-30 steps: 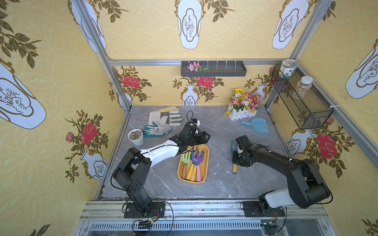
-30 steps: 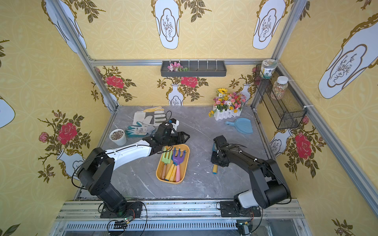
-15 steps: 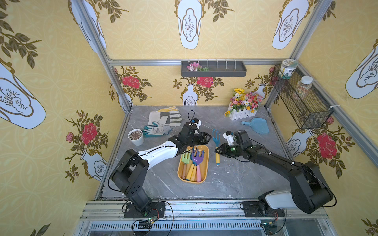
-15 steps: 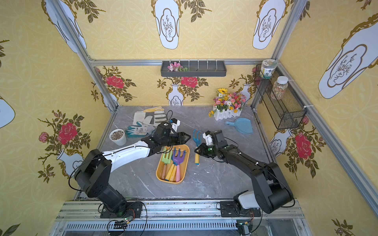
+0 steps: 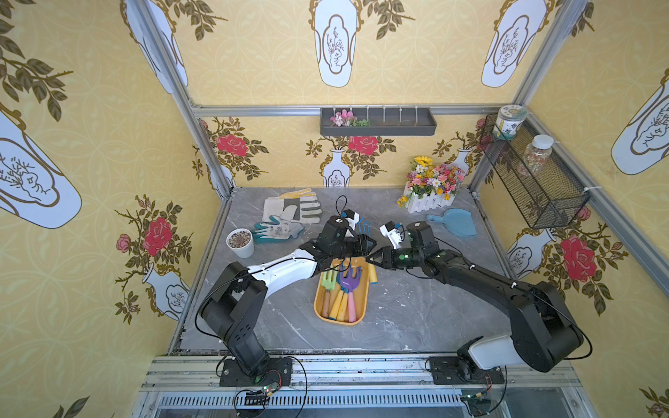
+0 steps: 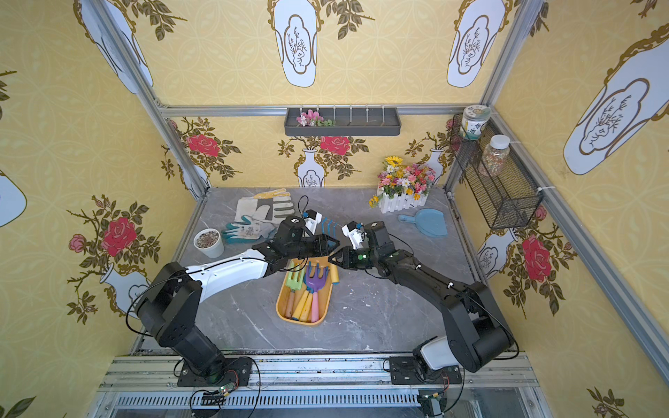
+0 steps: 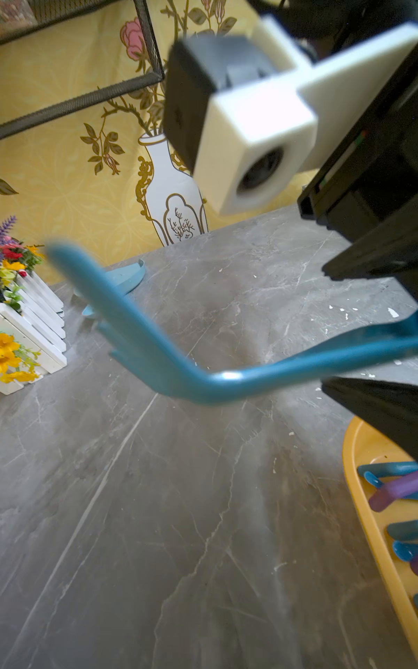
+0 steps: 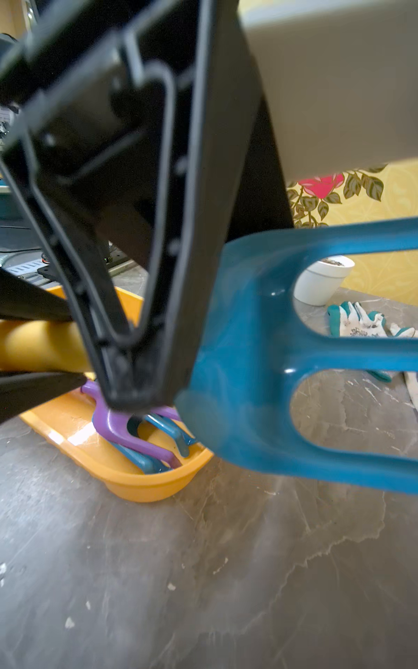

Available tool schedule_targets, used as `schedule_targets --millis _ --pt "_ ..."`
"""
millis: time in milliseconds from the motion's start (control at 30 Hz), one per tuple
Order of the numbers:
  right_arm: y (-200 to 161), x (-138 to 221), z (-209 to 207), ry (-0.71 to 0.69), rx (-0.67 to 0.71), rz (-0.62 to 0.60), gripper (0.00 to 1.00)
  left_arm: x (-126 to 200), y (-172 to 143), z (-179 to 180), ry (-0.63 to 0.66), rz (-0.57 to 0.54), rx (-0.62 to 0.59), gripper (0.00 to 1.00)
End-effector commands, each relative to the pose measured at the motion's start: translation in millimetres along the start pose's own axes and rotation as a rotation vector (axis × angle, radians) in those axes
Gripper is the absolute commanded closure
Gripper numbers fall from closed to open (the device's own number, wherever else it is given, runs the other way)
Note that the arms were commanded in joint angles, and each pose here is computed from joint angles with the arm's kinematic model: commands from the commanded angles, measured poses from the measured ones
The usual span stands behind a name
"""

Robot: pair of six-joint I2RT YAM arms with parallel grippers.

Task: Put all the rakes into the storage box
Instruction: Place the rake in the storage box.

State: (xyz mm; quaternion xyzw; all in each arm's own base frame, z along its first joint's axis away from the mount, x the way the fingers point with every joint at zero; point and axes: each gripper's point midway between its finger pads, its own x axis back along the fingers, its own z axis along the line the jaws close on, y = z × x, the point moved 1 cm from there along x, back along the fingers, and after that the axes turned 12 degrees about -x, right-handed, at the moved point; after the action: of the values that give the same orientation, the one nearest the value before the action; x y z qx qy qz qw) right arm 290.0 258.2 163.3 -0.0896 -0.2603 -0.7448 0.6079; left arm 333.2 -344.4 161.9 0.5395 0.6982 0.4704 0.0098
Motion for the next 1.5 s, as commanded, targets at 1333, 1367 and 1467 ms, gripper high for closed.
schedule_targets --millis 1333,1367,1467 --pt "11 -12 -27 -0.06 -0.062 -0.062 0.43 70 -117 71 0.413 0.22 0.027 1.0" --pt "11 -12 -28 -0.061 -0.065 -0.061 0.43 69 -120 71 0.413 0.226 0.029 1.0" --pt "9 -11 -29 -0.062 -0.067 -0.06 0.43 68 -124 72 0.413 0.242 0.033 1.0"
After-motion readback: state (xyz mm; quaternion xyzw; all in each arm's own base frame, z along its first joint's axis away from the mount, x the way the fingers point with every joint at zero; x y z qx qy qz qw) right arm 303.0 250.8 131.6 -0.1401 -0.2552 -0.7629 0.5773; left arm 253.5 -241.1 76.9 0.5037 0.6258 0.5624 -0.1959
